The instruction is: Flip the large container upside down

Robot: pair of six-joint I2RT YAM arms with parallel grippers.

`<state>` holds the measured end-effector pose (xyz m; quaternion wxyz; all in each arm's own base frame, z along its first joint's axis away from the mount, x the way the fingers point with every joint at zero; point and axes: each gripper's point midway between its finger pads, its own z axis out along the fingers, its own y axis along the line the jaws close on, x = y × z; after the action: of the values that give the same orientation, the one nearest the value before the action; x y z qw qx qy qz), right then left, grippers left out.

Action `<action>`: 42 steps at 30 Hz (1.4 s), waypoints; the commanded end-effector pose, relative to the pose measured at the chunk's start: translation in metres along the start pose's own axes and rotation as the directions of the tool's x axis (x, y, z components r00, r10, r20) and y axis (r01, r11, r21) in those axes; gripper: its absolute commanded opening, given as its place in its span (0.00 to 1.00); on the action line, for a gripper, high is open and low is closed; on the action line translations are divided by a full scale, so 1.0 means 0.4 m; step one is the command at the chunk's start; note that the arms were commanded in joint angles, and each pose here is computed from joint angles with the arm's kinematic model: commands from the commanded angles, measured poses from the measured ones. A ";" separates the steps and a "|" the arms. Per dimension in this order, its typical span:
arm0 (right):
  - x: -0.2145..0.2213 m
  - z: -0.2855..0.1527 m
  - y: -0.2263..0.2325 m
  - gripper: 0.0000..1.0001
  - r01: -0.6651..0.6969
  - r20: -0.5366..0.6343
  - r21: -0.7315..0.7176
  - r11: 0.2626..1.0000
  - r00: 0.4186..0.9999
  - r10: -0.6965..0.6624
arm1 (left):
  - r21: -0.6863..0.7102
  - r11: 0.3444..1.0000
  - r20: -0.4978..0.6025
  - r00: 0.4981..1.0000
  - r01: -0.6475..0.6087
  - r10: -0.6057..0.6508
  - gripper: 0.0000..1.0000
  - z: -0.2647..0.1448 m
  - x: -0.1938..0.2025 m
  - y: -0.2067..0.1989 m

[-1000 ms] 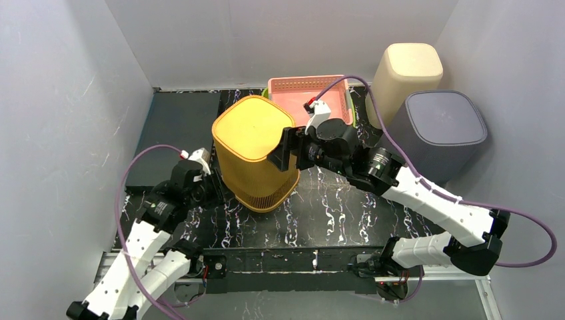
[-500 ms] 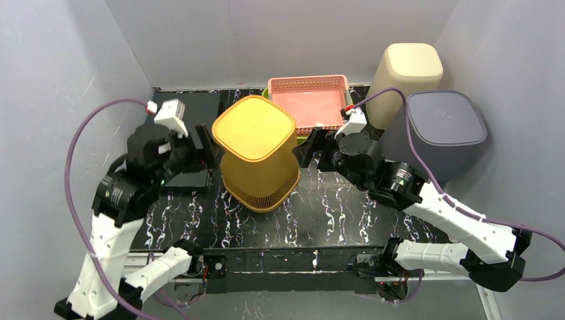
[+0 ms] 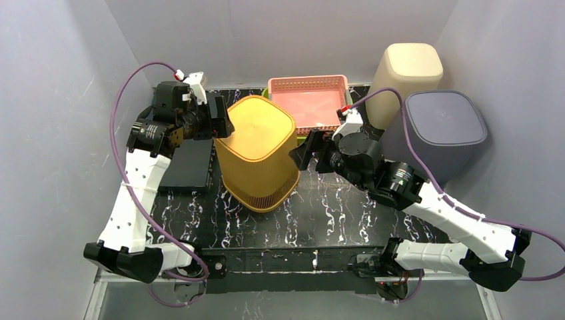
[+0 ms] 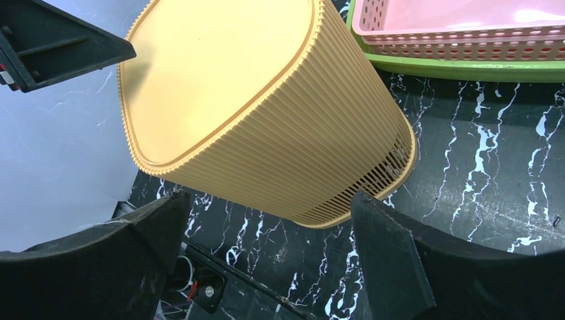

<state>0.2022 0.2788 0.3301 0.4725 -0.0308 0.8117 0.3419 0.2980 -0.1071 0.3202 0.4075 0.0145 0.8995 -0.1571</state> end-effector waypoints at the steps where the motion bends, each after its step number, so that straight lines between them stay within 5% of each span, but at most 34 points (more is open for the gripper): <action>1: -0.036 -0.012 0.026 0.99 -0.002 0.046 -0.043 0.999 0.999 0.004 | 0.098 0.993 0.037 0.997 -0.070 0.066 0.87 -0.011 -0.018 -0.038; 11: -0.071 -0.045 0.034 0.99 0.052 0.063 -0.055 0.997 0.997 -0.048 | 0.374 0.926 -0.140 0.990 0.055 -0.002 0.72 0.012 0.101 -0.145; 26: -0.181 -0.120 0.067 0.99 0.137 0.133 -0.064 0.988 0.983 -0.128 | 0.501 0.853 -0.103 0.989 0.146 -0.109 0.73 0.025 0.142 -0.343; 35: -0.161 -0.120 0.037 0.99 0.111 0.137 -0.042 0.993 0.985 -0.105 | 0.177 0.981 0.187 0.975 0.083 -0.117 0.86 -0.083 0.068 -0.140; 42: -0.156 -0.110 0.044 0.99 0.104 0.128 -0.047 0.993 0.987 -0.097 | 0.029 0.970 0.197 0.950 0.240 -0.241 0.93 -0.021 0.005 -0.018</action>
<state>0.1956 0.2503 0.3891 0.5263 -0.0775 0.7810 0.3272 0.2554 -0.1384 0.3527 0.5016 -0.0466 0.8246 -0.2576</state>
